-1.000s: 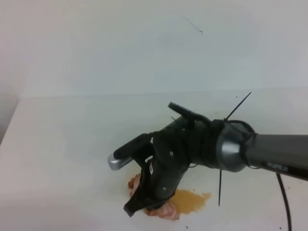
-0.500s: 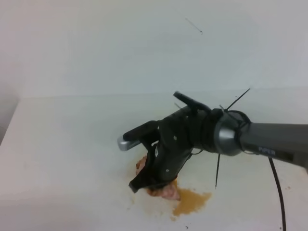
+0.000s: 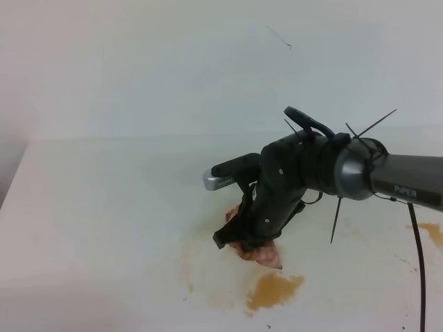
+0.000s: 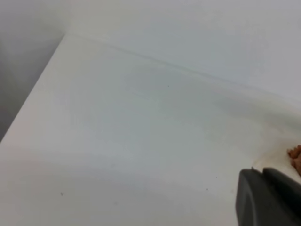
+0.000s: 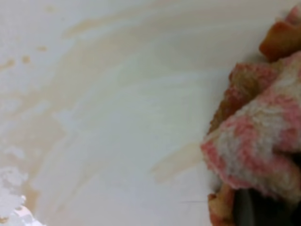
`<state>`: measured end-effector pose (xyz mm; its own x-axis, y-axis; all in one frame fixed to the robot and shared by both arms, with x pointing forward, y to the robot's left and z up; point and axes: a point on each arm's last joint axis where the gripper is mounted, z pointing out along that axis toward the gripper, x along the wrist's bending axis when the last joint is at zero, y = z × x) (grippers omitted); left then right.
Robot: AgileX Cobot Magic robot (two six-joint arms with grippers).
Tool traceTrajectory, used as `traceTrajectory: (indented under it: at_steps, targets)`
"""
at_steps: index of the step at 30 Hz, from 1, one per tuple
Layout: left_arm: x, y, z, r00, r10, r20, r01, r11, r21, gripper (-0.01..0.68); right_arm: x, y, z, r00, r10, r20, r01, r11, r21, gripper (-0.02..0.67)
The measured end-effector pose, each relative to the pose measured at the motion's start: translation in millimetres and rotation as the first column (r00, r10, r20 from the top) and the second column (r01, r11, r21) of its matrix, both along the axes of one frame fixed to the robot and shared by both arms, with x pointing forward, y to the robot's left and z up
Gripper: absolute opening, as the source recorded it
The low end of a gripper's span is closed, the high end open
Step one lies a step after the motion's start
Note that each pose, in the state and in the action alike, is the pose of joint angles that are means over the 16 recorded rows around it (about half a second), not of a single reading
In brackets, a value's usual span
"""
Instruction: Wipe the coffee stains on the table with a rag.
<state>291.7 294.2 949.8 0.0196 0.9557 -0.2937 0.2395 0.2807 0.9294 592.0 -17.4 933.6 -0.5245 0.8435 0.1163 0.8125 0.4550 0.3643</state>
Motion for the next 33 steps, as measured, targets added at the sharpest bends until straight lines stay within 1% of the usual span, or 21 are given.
traceTrajectory:
  at_steps: [8, 13, 16, 20, 25, 29, 33]
  targets:
    - [0, 0, -1, 1.000, 0.000, -0.003, 0.000, 1.000, 0.000, -0.001, -15, 4, 30, 0.996, 0.040, 0.075, -0.041, 0.999, 0.010, 0.036]
    - [0, 0, -1, 1.000, 0.000, -0.003, 0.000, 1.000, 0.000, -0.001, -40, 11, 51, 0.988, 0.088, 0.123, -0.091, 0.996, 0.019, 0.034]
    - [0, 0, 1, 1.000, 0.000, 0.003, 0.000, 1.000, 0.000, -0.001, -59, 15, 56, 0.983, 0.126, 0.136, -0.129, 0.992, 0.016, 0.027]
    - [0, 0, 1, 1.000, 0.000, 0.003, 0.000, 1.000, 0.000, -0.001, -85, 17, 52, 0.979, 0.166, 0.121, -0.168, 0.986, 0.009, 0.027]
    - [0, 0, 1, 1.000, 0.000, 0.004, 0.000, 1.000, 0.000, 0.000, -105, 11, 34, 0.979, 0.185, 0.083, -0.185, 0.983, -0.008, 0.025]
    - [0, 0, 0, 1.000, 0.001, 0.003, -0.001, 1.000, 0.000, 0.000, -108, 0, 19, 0.985, 0.161, 0.065, -0.160, 0.987, -0.018, 0.027]
    - [0, 0, -1, 1.000, 0.001, 0.000, -0.001, 1.000, 0.000, 0.000, -98, -17, 8, 0.993, 0.105, 0.062, -0.104, 0.994, -0.023, 0.029]
